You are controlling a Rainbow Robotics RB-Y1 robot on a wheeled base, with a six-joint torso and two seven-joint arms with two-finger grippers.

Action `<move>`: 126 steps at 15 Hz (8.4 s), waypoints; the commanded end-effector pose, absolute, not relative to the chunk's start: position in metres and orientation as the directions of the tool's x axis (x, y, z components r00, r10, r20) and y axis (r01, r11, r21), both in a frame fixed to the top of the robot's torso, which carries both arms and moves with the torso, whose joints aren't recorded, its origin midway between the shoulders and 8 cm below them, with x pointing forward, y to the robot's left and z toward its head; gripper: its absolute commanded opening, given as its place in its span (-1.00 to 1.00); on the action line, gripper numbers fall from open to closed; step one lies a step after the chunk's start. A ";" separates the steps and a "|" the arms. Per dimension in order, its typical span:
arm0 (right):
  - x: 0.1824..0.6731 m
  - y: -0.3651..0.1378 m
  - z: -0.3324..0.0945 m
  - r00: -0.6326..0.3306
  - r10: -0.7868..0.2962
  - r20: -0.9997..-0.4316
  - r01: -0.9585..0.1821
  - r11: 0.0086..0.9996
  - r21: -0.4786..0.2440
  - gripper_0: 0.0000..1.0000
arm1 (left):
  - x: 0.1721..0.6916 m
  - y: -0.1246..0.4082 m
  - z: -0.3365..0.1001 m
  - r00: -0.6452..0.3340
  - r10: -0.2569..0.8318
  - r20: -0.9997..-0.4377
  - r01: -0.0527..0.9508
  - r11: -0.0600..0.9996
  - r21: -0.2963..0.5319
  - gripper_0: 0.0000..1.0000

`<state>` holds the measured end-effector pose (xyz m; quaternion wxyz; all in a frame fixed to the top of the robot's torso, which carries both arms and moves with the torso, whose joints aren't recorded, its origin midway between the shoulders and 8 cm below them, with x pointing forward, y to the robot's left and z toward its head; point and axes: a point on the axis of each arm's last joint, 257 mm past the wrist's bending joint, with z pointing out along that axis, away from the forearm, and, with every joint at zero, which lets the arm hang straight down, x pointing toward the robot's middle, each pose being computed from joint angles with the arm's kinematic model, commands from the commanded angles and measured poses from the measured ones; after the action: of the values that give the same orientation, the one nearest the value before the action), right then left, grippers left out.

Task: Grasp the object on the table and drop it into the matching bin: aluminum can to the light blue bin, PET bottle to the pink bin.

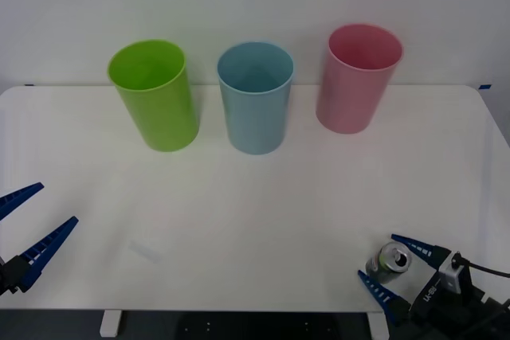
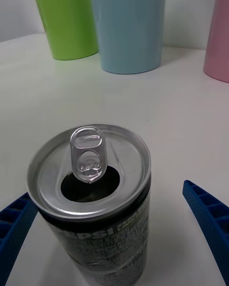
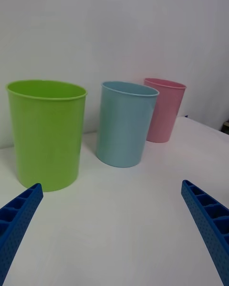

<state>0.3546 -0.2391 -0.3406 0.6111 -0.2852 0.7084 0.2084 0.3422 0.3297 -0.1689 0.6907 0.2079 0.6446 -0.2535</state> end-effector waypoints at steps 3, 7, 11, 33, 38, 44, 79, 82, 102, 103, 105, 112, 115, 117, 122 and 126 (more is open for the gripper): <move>0.358 -0.238 -0.339 -0.076 -0.160 -0.984 -0.661 0.747 -0.070 -1.00 | 0.342 0.330 -0.169 0.041 -0.082 -0.996 0.618 0.785 -0.039 1.00; 0.360 -0.238 -0.337 -0.071 -0.162 -0.984 -0.661 0.747 -0.075 -1.00 | 0.342 0.330 -0.169 0.041 -0.082 -0.996 0.618 0.785 -0.039 1.00; 0.364 -0.236 -0.334 -0.063 -0.161 -0.985 -0.663 0.744 -0.079 -1.00 | 0.342 0.330 -0.169 0.041 -0.082 -0.996 0.618 0.785 -0.039 1.00; 0.409 -0.179 -0.154 0.120 0.025 -0.993 -0.778 0.624 -0.078 -1.00 | 0.342 0.330 -0.169 0.041 -0.082 -0.996 0.618 0.785 -0.039 1.00; 0.429 -0.161 -0.101 0.164 0.057 -0.985 -0.787 0.609 -0.096 -1.00 | 0.342 0.330 -0.169 0.041 -0.082 -0.996 0.618 0.785 -0.039 1.00; 0.455 -0.134 -0.065 0.184 0.077 -0.980 -0.763 0.640 -0.093 -1.00 | 0.342 0.330 -0.169 0.041 -0.082 -0.996 0.618 0.785 -0.039 1.00; 0.637 -0.002 -0.023 0.096 0.091 -0.991 -0.724 0.689 -0.006 1.00 | 0.342 0.330 -0.169 0.041 -0.082 -0.996 0.618 0.785 -0.039 1.00; 0.637 -0.002 -0.023 0.090 0.096 -0.991 -0.725 0.689 0.000 1.00 | 0.342 0.330 -0.169 0.041 -0.082 -0.996 0.618 0.785 -0.039 1.00; 0.501 -0.104 -0.068 0.137 0.015 -0.991 -0.759 0.644 -0.095 1.00 | 0.342 0.330 -0.169 0.041 -0.082 -0.996 0.618 0.785 -0.039 1.00; 0.491 -0.115 -0.075 0.134 -0.005 -0.991 -0.762 0.638 -0.106 1.00 | 0.342 0.330 -0.169 0.041 -0.082 -0.996 0.618 0.785 -0.039 1.00; 0.466 -0.141 -0.094 0.118 -0.051 -0.992 -0.772 0.623 -0.124 1.00 | 0.342 0.330 -0.169 0.041 -0.082 -0.996 0.618 0.785 -0.039 1.00; 0.415 -0.218 -0.139 0.121 -0.192 -0.974 -0.746 0.629 -0.217 1.00 | 0.342 0.330 -0.169 0.041 -0.082 -0.996 0.618 0.785 -0.039 1.00; 0.395 -0.243 -0.151 0.114 -0.232 -0.966 -0.740 0.629 -0.238 1.00 | 0.342 0.330 -0.169 0.041 -0.082 -0.996 0.618 0.785 -0.039 1.00; 0.381 -0.255 -0.159 0.085 -0.223 -0.971 -0.740 0.638 -0.211 1.00 | 0.342 0.330 -0.169 0.041 -0.082 -0.996 0.618 0.785 -0.039 1.00; 0.352 -0.278 -0.169 0.041 -0.202 -0.978 -0.733 0.659 -0.167 1.00 | 0.342 0.330 -0.169 0.041 -0.082 -0.996 0.618 0.785 -0.039 1.00; 0.351 -0.276 -0.170 0.033 -0.180 -0.983 -0.730 0.668 -0.147 1.00 | 0.342 0.330 -0.169 0.041 -0.082 -0.996 0.618 0.785 -0.039 1.00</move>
<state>0.3511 -0.2759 -0.1699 0.6308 -0.3449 0.6601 0.2176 0.3422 0.3297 -0.1689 0.6907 0.2079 0.6446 -0.2535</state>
